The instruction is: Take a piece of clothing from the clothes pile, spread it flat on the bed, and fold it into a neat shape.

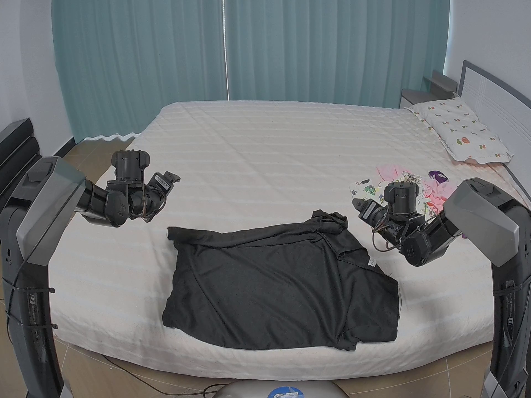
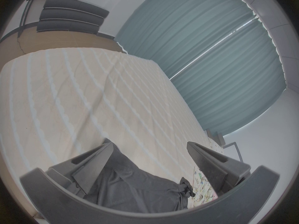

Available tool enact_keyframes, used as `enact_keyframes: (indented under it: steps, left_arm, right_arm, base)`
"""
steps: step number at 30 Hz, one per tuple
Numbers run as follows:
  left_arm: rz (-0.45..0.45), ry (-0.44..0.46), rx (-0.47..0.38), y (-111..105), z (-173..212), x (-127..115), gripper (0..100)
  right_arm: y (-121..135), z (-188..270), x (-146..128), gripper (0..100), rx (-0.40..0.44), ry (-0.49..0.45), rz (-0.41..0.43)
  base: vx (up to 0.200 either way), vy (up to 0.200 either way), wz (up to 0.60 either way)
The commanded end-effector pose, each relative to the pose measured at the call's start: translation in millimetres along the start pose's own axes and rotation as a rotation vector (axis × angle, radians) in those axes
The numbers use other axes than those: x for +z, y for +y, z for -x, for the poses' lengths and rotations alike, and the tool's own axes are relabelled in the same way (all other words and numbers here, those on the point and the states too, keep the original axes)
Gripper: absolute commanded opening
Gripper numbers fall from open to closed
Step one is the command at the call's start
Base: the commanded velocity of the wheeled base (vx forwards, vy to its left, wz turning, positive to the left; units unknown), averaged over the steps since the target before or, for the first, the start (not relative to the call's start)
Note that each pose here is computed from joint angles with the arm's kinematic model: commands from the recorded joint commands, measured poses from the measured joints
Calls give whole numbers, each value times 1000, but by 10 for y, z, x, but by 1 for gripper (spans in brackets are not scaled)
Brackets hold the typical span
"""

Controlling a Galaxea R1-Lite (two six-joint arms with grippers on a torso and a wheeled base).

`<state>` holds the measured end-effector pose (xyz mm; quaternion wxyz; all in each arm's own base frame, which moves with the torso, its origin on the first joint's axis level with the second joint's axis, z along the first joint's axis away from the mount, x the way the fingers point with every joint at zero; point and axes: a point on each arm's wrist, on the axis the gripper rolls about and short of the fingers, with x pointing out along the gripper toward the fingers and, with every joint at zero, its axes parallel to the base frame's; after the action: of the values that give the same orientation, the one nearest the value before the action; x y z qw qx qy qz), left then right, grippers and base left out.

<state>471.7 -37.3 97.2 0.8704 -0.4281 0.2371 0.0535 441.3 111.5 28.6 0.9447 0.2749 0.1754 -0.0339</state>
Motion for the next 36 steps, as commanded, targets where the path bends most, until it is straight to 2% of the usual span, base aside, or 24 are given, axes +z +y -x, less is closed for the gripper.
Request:
enact_keyframes:
  steps: [1,6,12,13,15,17,18,22,30,33,36]
  left_arm:
    - [1,3,-29,-118,34,135,100]
    - [3,23,-4,-57,44,88,100]
    - [9,80,66,213,202,-137,100]
    - [9,80,66,213,202,-137,100]
    - [21,78,61,320,335,-244,100]
    - [21,78,61,320,335,-244,100]
    - [55,73,43,361,434,-358,100]
    - [100,103,40,372,590,-524,100]
    - [135,132,13,383,736,-745,100]
    - [151,130,3,396,736,-776,100]
    - [150,132,-1,434,736,-822,100]
  right_arm:
    - [-16,59,-212,100,-7,68,51]
    - [-32,67,-309,100,-13,95,107]
    - [-55,36,-441,100,-11,130,249]
    - [-55,36,-441,100,-11,130,249]
    - [-110,-27,-560,100,-28,172,319]
    - [-110,-27,-560,100,-28,172,319]
    - [-118,-69,-608,100,-19,208,348]
    - [-110,-100,-621,100,-17,259,360]
    - [-86,-217,-632,100,-28,291,361]
    - [-76,-252,-658,100,-29,298,354]
    - [-64,-320,-673,100,-49,317,309]
  base:
    - [0,0,0]
    - [0,0,0]
    - [0,0,0]
    - [0,0,0]
    - [0,0,0]
    - [0,0,0]
    - [0,0,0]
    - [0,0,0]
    - [0,0,0]
    - [0,0,0]
    - [0,0,0]
